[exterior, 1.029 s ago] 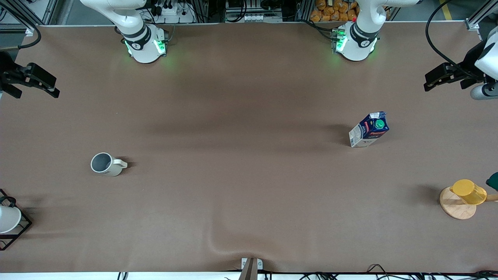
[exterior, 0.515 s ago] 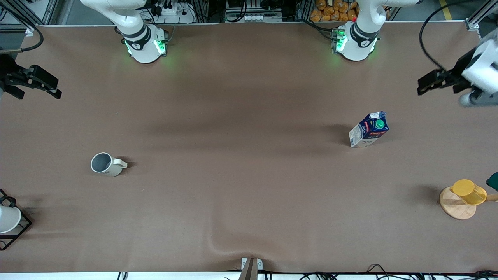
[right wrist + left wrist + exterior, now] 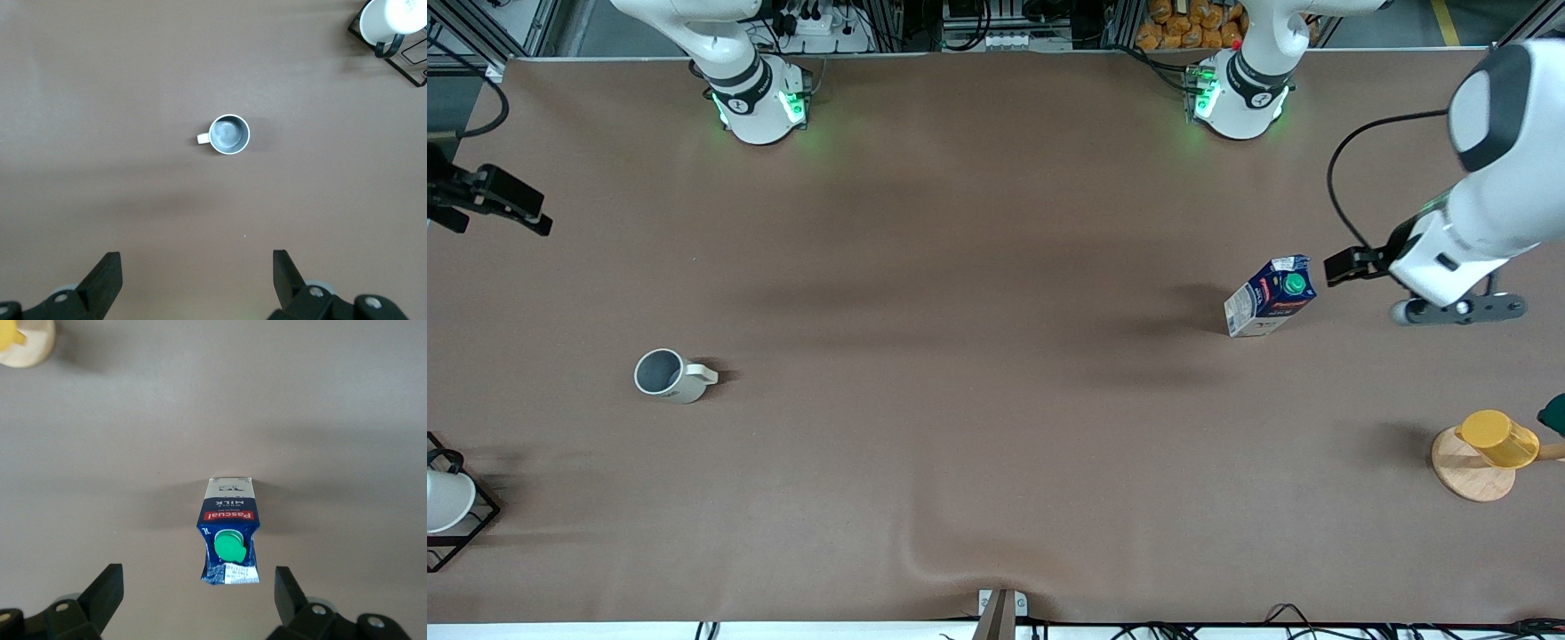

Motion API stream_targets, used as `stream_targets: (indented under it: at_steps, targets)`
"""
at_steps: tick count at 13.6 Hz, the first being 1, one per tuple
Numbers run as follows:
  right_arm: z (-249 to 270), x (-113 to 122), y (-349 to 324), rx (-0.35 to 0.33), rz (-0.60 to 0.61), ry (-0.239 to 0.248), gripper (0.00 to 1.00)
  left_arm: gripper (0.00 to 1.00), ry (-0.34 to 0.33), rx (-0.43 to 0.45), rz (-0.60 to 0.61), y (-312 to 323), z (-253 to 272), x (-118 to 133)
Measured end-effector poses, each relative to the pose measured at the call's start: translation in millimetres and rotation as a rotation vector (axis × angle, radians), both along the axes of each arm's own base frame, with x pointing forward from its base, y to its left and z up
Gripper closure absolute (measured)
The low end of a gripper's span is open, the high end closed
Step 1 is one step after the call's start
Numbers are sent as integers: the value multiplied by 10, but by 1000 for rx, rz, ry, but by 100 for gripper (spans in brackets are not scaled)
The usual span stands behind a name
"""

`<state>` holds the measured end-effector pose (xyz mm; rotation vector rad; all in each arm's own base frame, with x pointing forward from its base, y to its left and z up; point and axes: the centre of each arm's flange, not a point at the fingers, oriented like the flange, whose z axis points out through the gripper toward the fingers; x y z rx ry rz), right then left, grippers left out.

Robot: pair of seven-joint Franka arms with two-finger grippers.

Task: Place milk next to cup
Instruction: 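Lower the left gripper around the milk carton while the right gripper reaches the mug, then close the left gripper on the carton while the right gripper grasps the mug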

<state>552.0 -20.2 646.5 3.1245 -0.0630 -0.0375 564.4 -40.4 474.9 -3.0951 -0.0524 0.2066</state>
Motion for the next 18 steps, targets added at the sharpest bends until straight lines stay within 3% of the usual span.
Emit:
stream_targets:
  at_steps: [6,14,18]
  targets:
    - [-813,445,-281,10,-18,91,0,0,54,3,-4,-2,-575,-173]
    - [-2386,1064,-888,32,49,109,0,0,67,1,-11,-52,-881,-268]
    - [-2983,1185,-866,45,107,127,8,0,78,1,-12,-66,-1049,-267]
